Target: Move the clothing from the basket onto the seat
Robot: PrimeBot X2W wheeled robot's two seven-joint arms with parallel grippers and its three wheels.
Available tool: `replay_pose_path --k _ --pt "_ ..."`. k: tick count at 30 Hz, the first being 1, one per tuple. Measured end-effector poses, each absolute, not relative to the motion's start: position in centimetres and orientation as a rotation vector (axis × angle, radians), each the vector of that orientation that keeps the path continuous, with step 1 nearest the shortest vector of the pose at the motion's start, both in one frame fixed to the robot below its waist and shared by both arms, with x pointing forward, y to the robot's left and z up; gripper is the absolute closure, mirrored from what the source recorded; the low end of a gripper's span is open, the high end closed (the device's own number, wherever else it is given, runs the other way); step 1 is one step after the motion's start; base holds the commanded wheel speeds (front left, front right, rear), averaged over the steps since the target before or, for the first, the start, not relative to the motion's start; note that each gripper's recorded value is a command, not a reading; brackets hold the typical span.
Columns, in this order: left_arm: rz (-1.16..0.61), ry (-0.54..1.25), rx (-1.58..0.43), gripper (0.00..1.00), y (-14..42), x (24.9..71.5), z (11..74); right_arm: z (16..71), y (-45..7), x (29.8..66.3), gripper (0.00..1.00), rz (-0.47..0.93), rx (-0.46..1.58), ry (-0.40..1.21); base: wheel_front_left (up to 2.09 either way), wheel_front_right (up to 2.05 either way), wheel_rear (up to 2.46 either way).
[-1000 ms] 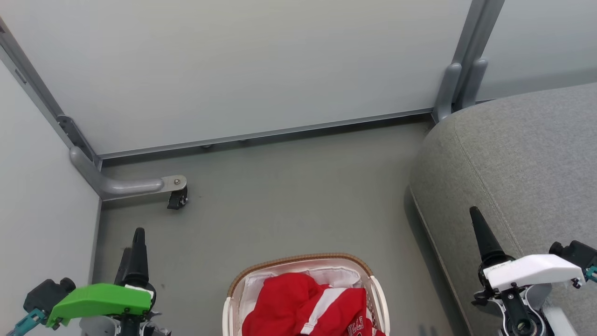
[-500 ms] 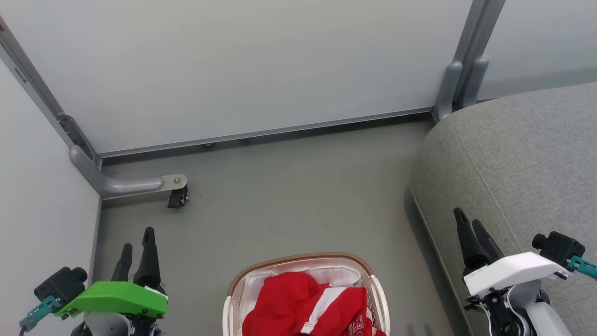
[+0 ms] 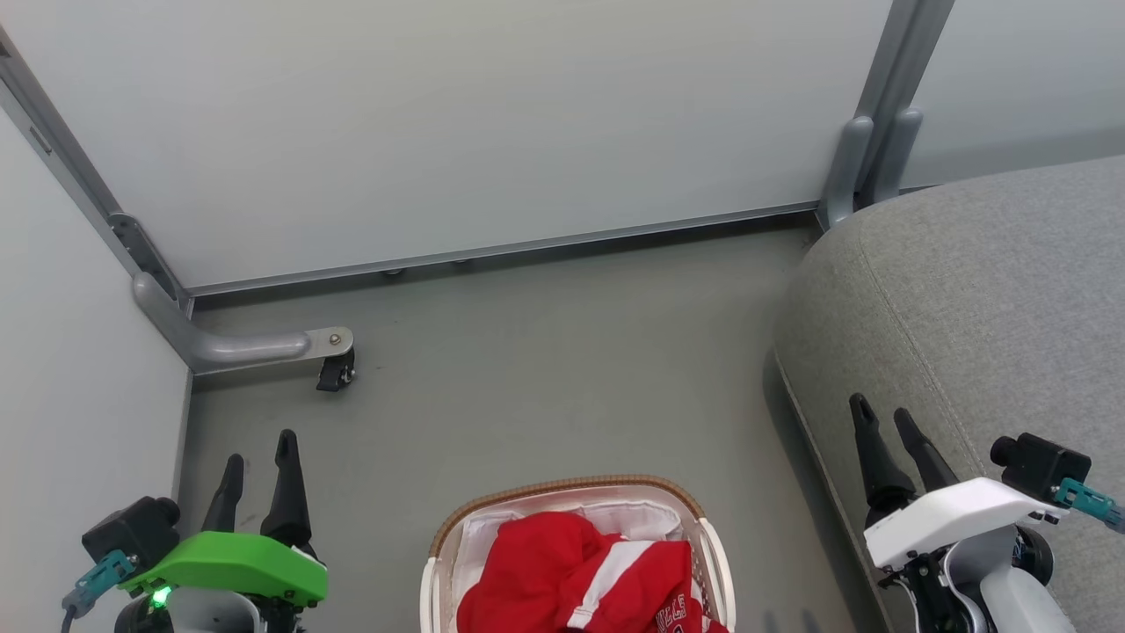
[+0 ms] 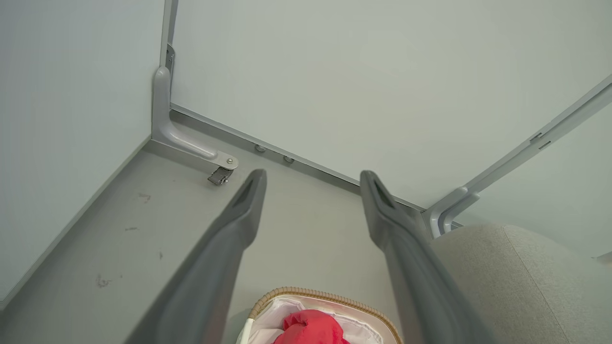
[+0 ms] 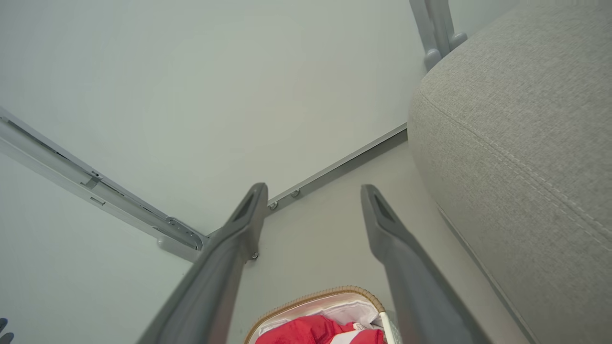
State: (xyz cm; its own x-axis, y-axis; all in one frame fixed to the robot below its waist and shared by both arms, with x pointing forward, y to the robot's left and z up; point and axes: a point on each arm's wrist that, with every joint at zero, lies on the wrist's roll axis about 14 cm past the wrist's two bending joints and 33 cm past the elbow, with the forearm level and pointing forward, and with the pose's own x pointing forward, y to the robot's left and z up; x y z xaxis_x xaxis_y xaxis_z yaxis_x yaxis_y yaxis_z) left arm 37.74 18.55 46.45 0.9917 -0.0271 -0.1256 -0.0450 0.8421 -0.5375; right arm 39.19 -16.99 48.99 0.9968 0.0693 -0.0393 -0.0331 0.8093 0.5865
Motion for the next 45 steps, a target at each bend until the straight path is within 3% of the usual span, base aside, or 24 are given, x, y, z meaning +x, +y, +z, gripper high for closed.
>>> replay_pose_path --k 45 --pt "-0.063 0.07 -0.185 0.0 17.1 36.6 46.7 48.9 -15.8 38.6 0.0 0.116 0.226 0.012 0.0 0.0 0.0"
